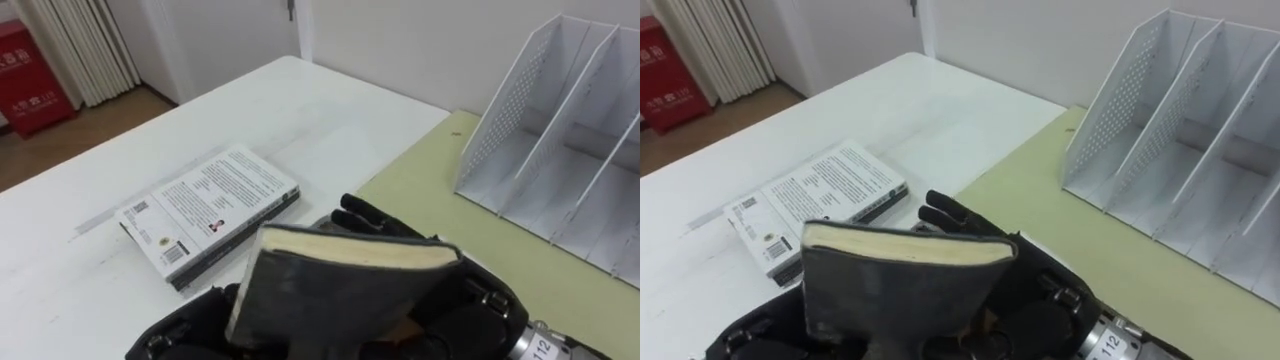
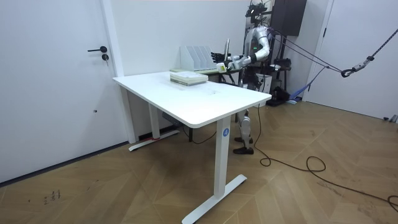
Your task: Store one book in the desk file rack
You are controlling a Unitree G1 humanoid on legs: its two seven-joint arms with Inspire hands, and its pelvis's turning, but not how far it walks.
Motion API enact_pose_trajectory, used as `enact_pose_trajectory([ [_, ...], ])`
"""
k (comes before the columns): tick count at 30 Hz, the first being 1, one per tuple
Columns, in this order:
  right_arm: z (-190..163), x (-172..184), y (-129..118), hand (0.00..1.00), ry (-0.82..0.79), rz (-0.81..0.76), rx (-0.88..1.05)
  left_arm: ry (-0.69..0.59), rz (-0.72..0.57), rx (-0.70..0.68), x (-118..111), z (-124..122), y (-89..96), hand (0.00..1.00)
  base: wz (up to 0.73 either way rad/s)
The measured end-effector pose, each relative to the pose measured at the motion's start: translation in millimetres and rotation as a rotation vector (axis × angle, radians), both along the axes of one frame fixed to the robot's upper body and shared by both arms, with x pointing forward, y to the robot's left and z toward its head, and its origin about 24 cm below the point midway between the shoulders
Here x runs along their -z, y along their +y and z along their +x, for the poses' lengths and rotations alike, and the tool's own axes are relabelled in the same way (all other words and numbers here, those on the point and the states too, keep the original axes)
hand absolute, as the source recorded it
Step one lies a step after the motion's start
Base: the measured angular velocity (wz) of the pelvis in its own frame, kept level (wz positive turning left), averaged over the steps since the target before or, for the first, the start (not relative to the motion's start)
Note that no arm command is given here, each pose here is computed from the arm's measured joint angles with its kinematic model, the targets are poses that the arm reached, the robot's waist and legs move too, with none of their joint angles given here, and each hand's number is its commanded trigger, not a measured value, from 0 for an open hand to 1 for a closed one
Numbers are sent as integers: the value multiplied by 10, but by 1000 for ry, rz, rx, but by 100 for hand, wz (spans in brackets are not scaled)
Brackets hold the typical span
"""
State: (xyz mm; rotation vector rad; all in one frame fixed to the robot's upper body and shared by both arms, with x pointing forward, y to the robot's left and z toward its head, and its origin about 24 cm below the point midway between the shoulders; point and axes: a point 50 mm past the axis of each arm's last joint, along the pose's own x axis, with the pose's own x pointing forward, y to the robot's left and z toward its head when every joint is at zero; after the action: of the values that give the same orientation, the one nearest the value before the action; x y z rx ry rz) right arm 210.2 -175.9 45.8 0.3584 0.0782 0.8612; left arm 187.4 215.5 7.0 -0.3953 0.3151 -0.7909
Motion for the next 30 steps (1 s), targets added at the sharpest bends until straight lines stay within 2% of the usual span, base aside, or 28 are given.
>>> enact_pose_trajectory([
  [6, -1, -7, 6, 100, 6, 31, -1, 22, 34, 4, 19, -15, 64, 100, 0],
  [27, -26, -2, 30, 100, 8, 23, -67, 49, 35, 80, 87, -72, -33, 100, 0],
  [28, -26, -2, 30, 100, 8, 23, -67, 50, 34, 82, 89, -74, -37, 61, 0],
  [29, -26, -1, 31, 100, 9, 23, -67, 50, 34, 82, 90, -75, -38, 2, 0],
  [30, -25, -1, 32, 100, 9, 23, -67, 50, 34, 83, 90, -75, -39, 0, 0],
])
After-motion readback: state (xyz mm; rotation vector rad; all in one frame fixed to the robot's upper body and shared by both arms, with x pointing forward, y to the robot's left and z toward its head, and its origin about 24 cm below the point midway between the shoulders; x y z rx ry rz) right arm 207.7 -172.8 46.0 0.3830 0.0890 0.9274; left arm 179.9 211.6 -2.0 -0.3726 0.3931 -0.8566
